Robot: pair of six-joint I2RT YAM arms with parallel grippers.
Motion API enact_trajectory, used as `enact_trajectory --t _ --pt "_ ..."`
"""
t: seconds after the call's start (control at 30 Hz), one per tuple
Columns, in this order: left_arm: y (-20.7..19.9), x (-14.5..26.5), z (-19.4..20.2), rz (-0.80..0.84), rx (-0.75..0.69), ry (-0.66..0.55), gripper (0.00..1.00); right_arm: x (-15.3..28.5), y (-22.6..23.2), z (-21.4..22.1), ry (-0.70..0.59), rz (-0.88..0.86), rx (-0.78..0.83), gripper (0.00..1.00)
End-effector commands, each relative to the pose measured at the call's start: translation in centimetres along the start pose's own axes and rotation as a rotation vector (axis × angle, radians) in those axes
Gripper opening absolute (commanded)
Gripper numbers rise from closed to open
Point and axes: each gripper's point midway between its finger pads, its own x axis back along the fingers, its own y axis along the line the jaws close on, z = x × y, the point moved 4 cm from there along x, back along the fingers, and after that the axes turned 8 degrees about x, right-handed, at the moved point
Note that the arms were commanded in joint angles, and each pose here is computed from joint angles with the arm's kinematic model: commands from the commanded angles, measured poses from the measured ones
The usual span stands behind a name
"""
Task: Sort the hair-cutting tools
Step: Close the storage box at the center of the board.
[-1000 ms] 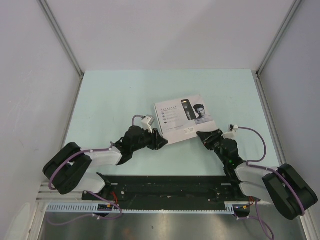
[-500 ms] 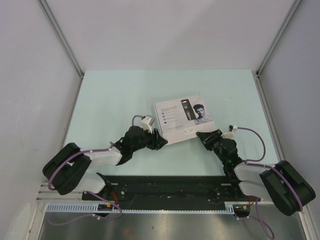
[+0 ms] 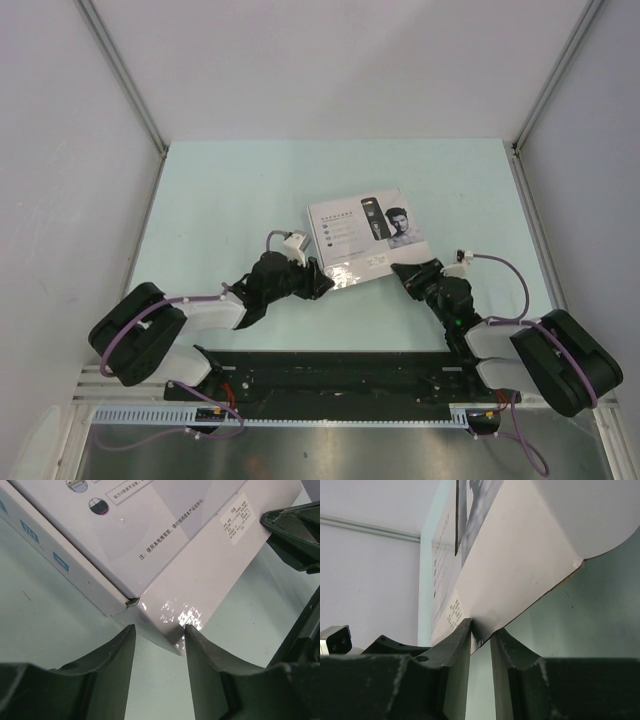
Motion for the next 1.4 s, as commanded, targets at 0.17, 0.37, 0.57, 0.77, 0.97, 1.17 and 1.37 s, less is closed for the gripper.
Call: enact_trajectory --t 0.17,0.37,0.57,0.77,0.97,1.17,1.37 --pt "0.3 -0.7 -1.0 -0.039 -0.068 -0.040 0.43 1.6 -2.3 1.1 -0.002 0.010 0.018 0.25" --pt "0.7 -0.8 -0.9 -0.064 -0.088 -0.047 0.40 1.6 -1.9 1.1 -0.007 -0.033 0.006 0.25" --pt "1.1 -0.6 -1.0 -0.089 -0.109 -0.064 0.52 1.5 -2.1 1.5 0.003 -0.042 -0.016 0.25" --pt "1.3 -0.4 -1.2 -0.105 -0.126 -0.077 0.65 1.5 -2.6 1.7 0.004 -0.021 -0.018 0.52" --pt "1.2 -0.7 -1.3 -0.106 -0.126 -0.075 0.68 1.3 -3.1 1.6 0.012 0.044 0.007 0.86" --pt "1.5 -0.9 -1.6 -0.131 -0.130 -0.089 0.68 2.2 -4.1 1.5 0.061 0.169 0.078 1.00" --pt "1.8 -1.0 -1.5 -0.147 -0.125 -0.091 0.68 6.0 -6.1 -0.3 0.056 0.390 0.204 1.00"
